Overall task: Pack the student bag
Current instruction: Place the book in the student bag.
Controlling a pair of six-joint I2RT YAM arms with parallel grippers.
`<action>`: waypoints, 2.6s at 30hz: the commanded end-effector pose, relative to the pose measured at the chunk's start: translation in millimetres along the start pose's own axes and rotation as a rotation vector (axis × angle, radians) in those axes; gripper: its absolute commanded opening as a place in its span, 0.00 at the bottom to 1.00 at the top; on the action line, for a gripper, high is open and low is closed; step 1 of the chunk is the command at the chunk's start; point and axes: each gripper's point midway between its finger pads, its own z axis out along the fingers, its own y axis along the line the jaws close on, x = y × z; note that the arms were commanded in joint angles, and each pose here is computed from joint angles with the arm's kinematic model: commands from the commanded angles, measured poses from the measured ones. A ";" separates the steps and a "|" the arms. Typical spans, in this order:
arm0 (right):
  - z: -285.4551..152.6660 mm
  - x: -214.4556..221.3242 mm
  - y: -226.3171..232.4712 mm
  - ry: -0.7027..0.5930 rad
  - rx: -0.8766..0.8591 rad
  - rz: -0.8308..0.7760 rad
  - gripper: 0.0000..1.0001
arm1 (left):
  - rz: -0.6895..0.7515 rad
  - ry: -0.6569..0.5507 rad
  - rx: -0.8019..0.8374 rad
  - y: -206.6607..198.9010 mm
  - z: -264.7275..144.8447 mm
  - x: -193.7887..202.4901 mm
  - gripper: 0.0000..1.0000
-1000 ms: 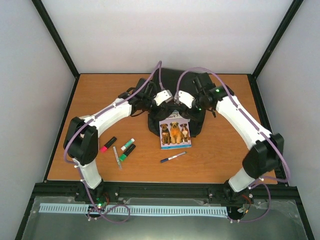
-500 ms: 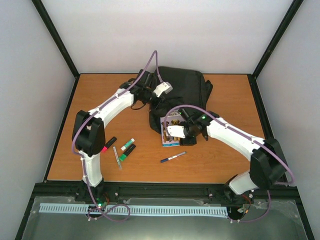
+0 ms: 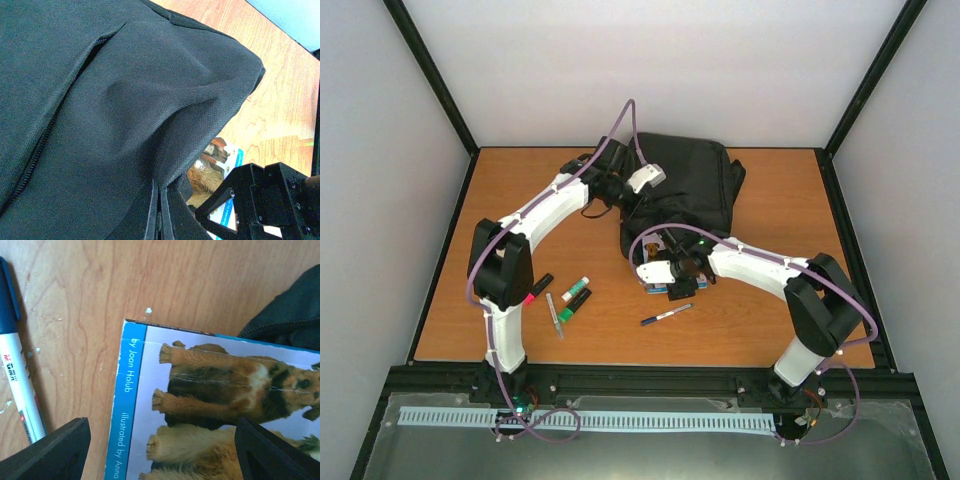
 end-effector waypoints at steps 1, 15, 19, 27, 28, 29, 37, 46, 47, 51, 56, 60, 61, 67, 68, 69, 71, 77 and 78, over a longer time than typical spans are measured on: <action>9.1 -1.4 12.7 -0.011 -0.047 -0.062 0.82 | 0.034 -0.047 0.043 -9.4 -9.6 -19.3 0.01; 14.4 16.2 -63.9 0.098 0.226 0.083 0.84 | 0.013 -0.041 0.079 -11.2 -4.1 -17.6 0.01; 10.3 29.5 -78.0 0.114 0.253 0.120 0.81 | 0.009 -0.045 0.089 -13.2 -4.9 -18.4 0.01; 5.4 47.6 -108.6 0.156 0.343 0.160 0.73 | 0.018 -0.051 0.096 -16.4 -8.1 -21.6 0.01; 4.7 49.4 -113.1 0.163 0.359 0.161 0.72 | 0.018 -0.052 0.098 -17.2 -8.9 -22.2 0.01; 4.0 51.0 -118.1 0.169 0.376 0.161 0.70 | 0.018 -0.054 0.099 -17.9 -9.5 -22.6 0.01; 10.1 64.8 -138.2 0.214 0.443 0.179 0.56 | -0.044 -0.098 0.193 -34.1 -15.9 -38.5 0.01; 7.9 81.5 -174.0 0.266 0.633 0.224 0.45 | -0.029 -0.095 0.181 -35.1 -18.8 -37.1 0.01; 9.8 82.9 -174.7 0.274 0.636 0.223 0.45 | -0.032 -0.092 0.179 -34.4 -18.0 -36.1 0.01; 21.6 87.4 -173.1 0.296 0.625 0.211 0.45 | -0.032 -0.098 0.185 -37.0 -20.6 -37.6 0.01; 22.2 83.7 -165.7 0.276 0.573 0.220 0.47 | -0.035 -0.094 0.176 -35.1 -19.3 -35.8 0.01; 7.3 67.5 -148.0 0.205 0.476 0.245 0.55 | -0.047 -0.083 0.165 -32.3 -17.0 -31.6 0.01; 2.0 63.1 -141.3 0.184 0.449 0.247 0.56 | -0.052 -0.082 0.167 -32.4 -16.6 -30.9 0.01; -25.2 30.5 -74.2 0.022 0.157 0.254 0.66 | -0.079 -0.062 0.129 -23.6 -12.4 -24.0 0.01; -27.5 23.9 -51.1 -0.007 0.053 0.243 0.69 | -0.080 -0.058 0.131 -23.5 -11.7 -22.6 0.01; -28.7 19.9 -33.0 -0.019 -0.019 0.245 0.91 | -0.081 -0.055 0.136 -24.0 -11.1 -21.2 0.01; -30.1 17.3 -7.2 -0.005 -0.095 0.276 1.00 | -0.083 -0.052 0.142 -24.2 -9.5 -19.1 0.02; -42.0 25.1 10.3 0.024 -0.075 0.325 1.00 | -0.105 0.002 0.125 -15.5 0.6 -1.3 0.02; -43.6 26.1 9.9 0.030 -0.068 0.326 1.00 | -0.111 0.013 0.124 -13.9 3.1 2.4 0.02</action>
